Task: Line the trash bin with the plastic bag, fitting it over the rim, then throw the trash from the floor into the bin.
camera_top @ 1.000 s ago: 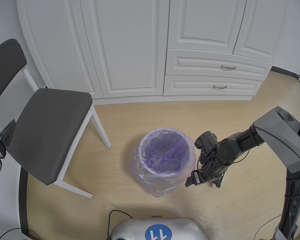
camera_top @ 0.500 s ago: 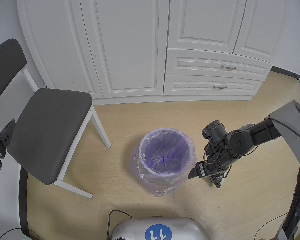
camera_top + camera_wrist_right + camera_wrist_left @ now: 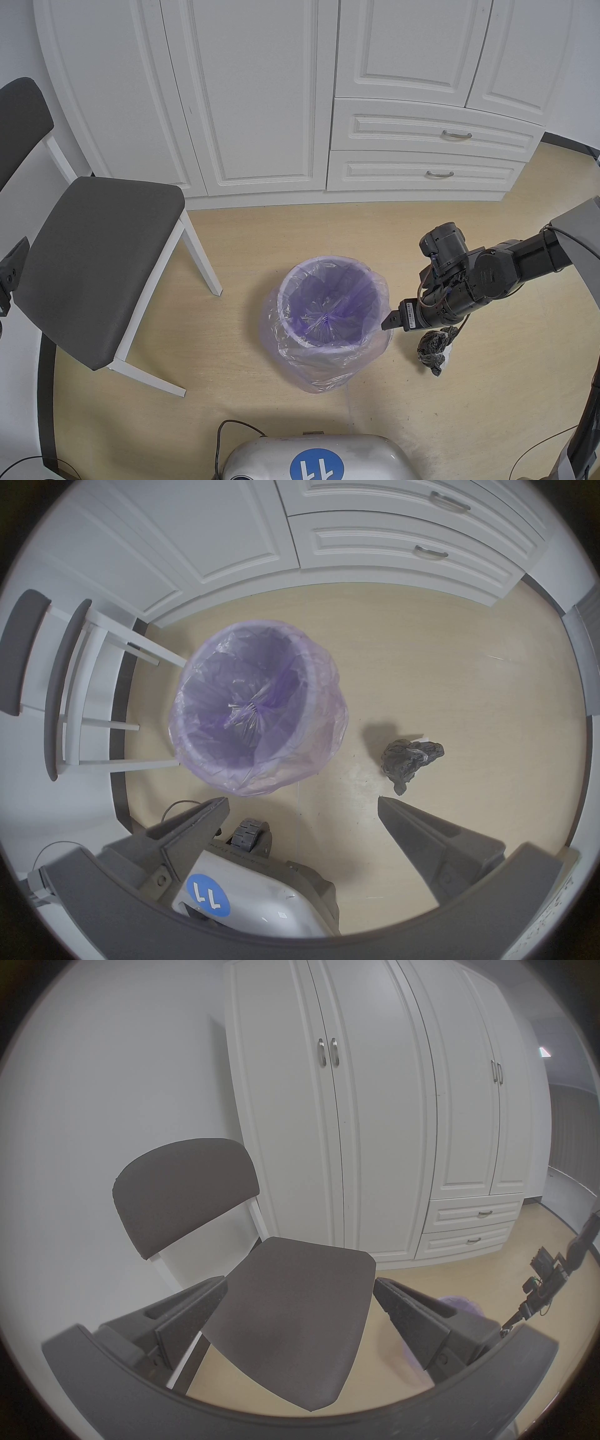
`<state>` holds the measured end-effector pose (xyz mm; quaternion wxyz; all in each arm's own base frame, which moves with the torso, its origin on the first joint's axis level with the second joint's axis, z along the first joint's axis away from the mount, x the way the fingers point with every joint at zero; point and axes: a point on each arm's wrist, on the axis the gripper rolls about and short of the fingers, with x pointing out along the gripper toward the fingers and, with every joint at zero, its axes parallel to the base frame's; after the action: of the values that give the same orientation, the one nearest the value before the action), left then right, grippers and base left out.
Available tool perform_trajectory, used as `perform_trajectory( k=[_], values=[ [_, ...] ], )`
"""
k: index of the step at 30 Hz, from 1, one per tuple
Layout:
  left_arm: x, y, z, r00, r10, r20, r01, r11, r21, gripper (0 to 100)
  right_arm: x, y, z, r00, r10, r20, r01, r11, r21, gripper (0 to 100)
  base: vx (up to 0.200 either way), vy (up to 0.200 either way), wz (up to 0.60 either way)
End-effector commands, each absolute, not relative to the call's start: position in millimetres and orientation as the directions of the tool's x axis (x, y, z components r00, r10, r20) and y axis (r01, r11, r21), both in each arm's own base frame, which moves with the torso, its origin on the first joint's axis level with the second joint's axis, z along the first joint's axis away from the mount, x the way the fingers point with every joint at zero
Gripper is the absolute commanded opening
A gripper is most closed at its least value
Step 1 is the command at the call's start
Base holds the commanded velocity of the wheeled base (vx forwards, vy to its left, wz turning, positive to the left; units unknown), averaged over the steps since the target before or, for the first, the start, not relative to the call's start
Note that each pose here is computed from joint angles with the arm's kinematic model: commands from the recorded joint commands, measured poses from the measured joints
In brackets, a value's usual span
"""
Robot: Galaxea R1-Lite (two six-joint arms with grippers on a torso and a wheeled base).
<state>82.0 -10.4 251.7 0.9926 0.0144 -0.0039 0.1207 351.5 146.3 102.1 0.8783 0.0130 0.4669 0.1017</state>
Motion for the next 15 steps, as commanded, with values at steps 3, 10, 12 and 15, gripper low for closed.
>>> perform_trajectory(
  k=[3, 10, 12, 15],
  values=[
    [82.2, -10.5, 251.7, 0.971, 0.24, 0.011, -0.24, 0.97, 0.028, 100, 357.2, 146.5, 99.4, 0.552, 0.191, -0.812, -0.146, 0.981, 0.132, 100, 0.0, 0.0, 0.0],
    [82.2, -10.5, 251.7, 0.971, 0.24, 0.011, -0.24, 0.97, 0.028, 100, 376.3, 159.7, 65.8, 0.584, 0.206, -0.785, -0.091, 0.978, 0.189, 100, 0.0, 0.0, 0.0],
    [82.2, -10.5, 251.7, 0.971, 0.24, 0.011, -0.24, 0.97, 0.028, 100, 376.4, 159.7, 65.2, 0.583, 0.206, -0.786, -0.092, 0.978, 0.188, 100, 0.0, 0.0, 0.0],
    [82.2, -10.5, 252.2, 0.971, 0.24, 0.012, -0.24, 0.97, 0.027, 100, 376.0, 150.1, 66.5, 0.576, 0.192, -0.794, -0.088, 0.981, 0.173, 100, 0.0, 0.0, 0.0]
  ],
)
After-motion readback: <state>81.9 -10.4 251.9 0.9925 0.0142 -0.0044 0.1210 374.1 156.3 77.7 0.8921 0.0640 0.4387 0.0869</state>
